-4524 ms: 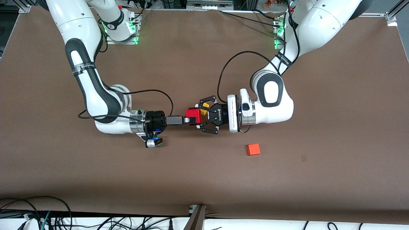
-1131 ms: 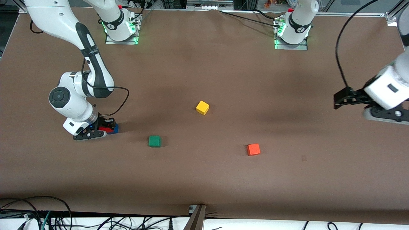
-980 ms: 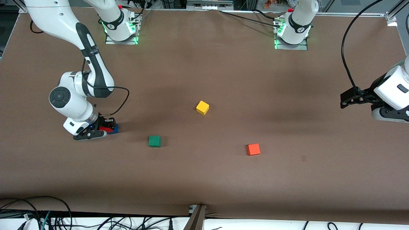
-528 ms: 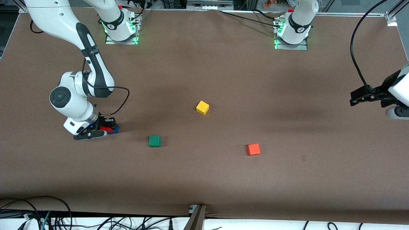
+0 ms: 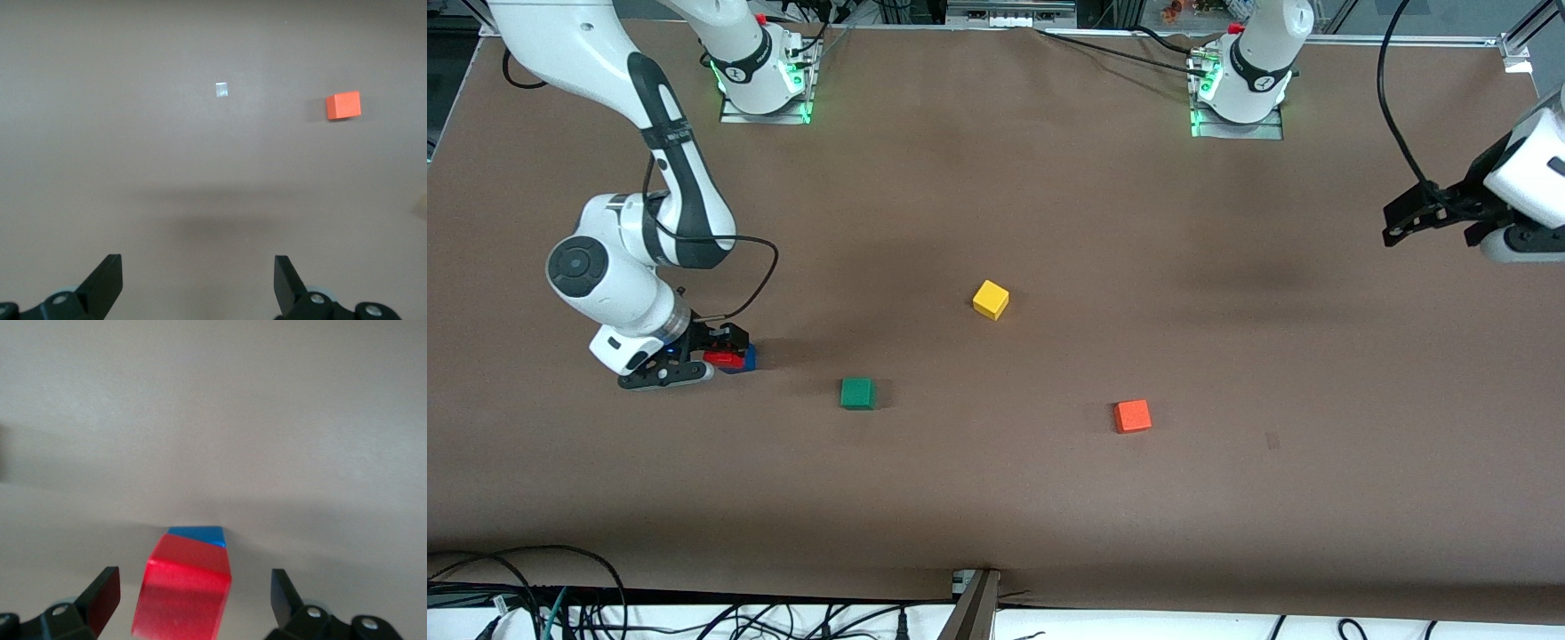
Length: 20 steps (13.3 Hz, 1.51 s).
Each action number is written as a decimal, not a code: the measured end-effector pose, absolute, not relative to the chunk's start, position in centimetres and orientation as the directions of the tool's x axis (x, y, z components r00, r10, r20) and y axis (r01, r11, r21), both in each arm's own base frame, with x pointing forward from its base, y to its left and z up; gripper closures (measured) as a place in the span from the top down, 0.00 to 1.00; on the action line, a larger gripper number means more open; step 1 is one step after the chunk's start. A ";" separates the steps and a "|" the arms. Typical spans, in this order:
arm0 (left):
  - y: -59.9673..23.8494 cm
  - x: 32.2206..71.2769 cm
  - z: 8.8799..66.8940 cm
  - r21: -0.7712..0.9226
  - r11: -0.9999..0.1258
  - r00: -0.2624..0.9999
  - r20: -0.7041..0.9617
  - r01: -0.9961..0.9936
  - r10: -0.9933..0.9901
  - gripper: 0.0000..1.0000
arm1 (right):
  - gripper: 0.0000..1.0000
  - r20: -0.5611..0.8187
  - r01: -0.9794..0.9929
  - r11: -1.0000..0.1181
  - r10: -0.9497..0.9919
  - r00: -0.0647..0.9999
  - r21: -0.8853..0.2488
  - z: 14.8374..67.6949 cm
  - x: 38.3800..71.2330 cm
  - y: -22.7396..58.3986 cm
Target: Pass red block to right arm, stack on blue
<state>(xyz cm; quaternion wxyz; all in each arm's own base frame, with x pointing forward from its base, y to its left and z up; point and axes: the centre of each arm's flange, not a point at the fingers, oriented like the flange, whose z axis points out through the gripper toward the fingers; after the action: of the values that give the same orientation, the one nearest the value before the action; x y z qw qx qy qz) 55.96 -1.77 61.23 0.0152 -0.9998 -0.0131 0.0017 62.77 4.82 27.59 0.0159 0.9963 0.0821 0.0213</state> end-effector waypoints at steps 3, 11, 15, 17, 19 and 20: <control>-2.5 55.1 61.5 -0.032 -0.999 1.000 0.008 -0.005 -0.005 1.00 | 1.00 -0.056 0.159 -0.987 0.158 0.986 0.014 34.1 64.1 4.8; -2.7 55.2 60.8 -0.034 -0.999 1.000 -0.005 -0.026 -0.026 1.00 | 1.00 -0.181 0.119 -0.993 0.115 0.977 0.013 49.1 64.6 2.5; -2.9 55.2 60.8 -0.033 -0.999 1.000 -0.006 -0.029 -0.029 1.00 | 1.00 -0.204 0.098 -0.995 0.094 0.975 0.006 54.2 62.8 1.4; -3.0 55.2 60.8 -0.034 -0.999 1.000 -0.006 -0.030 -0.030 1.00 | 1.00 -0.206 0.079 -0.997 0.076 0.976 0.008 56.0 62.1 0.3; -3.3 55.2 60.8 -0.034 -0.999 0.999 -0.006 -0.036 -0.036 1.00 | 1.00 -0.245 0.066 -0.998 0.063 0.967 0.004 56.6 61.3 -0.3; -3.5 55.2 60.8 -0.034 -0.999 0.999 -0.005 -0.040 -0.040 1.00 | 1.00 -0.237 0.065 -0.998 0.063 0.969 0.002 57.2 61.1 -0.4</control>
<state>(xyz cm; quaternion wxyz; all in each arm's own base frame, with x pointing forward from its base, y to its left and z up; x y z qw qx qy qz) 55.21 -3.52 60.77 0.0168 -0.9997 0.0200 0.0024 61.10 -0.43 57.16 0.0048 0.9923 0.0324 -0.1193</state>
